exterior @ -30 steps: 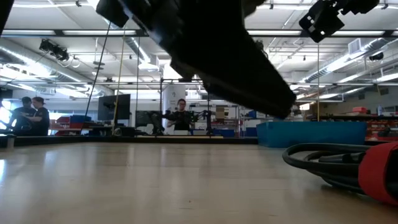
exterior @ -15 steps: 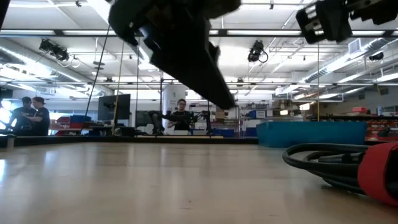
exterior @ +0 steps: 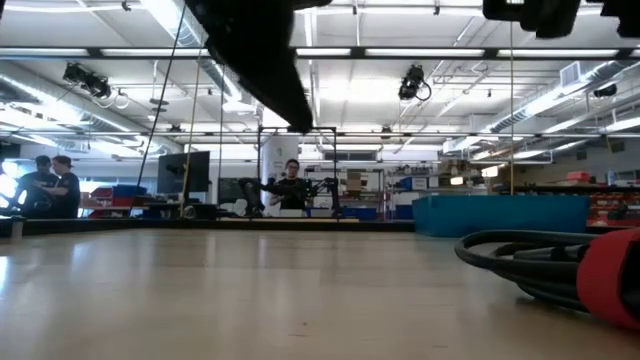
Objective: Pick and place USB-C Cables
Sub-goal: Put the black charger cable into the blue bin, then move the blue bin to the middle of the table
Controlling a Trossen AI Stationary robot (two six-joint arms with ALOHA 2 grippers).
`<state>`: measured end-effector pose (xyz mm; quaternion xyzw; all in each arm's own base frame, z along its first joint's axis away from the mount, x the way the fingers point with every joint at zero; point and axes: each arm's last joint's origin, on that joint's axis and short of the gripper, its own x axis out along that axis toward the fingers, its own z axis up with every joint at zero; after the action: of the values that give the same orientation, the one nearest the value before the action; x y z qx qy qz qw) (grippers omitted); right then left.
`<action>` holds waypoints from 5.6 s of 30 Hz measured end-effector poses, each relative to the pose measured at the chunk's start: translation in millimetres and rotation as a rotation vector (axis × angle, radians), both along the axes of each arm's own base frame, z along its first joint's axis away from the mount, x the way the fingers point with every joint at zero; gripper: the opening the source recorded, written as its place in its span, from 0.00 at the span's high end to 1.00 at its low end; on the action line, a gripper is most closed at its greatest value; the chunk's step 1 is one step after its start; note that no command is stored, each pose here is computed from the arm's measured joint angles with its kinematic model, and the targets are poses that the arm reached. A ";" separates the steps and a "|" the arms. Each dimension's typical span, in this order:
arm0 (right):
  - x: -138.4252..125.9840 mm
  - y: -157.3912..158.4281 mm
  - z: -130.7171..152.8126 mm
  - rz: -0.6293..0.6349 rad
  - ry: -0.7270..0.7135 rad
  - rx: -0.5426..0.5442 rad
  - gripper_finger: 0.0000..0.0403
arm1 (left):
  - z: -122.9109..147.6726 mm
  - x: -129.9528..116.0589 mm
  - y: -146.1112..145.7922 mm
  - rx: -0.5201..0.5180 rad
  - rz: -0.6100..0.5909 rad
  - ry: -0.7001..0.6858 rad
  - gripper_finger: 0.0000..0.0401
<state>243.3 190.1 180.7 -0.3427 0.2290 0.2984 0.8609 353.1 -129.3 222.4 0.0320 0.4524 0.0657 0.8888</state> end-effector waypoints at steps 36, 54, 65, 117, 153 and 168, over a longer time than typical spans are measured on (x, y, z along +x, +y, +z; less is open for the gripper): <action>38.4 16.2 -69.7 0.086 0.105 -0.248 0.51 | 32.6 3.5 -34.2 -0.421 0.221 -0.324 0.54; 39.3 10.1 -70.3 0.084 0.144 -0.255 0.77 | 35.1 2.0 -42.1 -0.453 0.209 -0.348 0.54; 49.4 -23.3 -57.2 -0.128 0.175 -0.279 0.77 | 36.2 2.7 -42.1 -0.446 0.210 -0.366 0.54; -44.4 -331.9 41.9 -1.611 0.462 -0.022 0.77 | 46.6 41.3 49.1 0.089 -0.050 -0.443 0.54; -54.8 -345.4 39.3 -1.607 0.497 0.132 0.77 | 5.5 66.0 68.6 0.085 -0.171 -0.370 0.54; -56.5 -344.2 38.8 -1.672 0.502 0.128 0.25 | 4.7 65.5 68.8 0.087 -0.170 -0.360 0.54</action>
<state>186.8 -154.1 219.6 0.0622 0.5709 -0.3518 0.7392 418.6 -60.5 227.1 0.0963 0.2784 0.0145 0.9555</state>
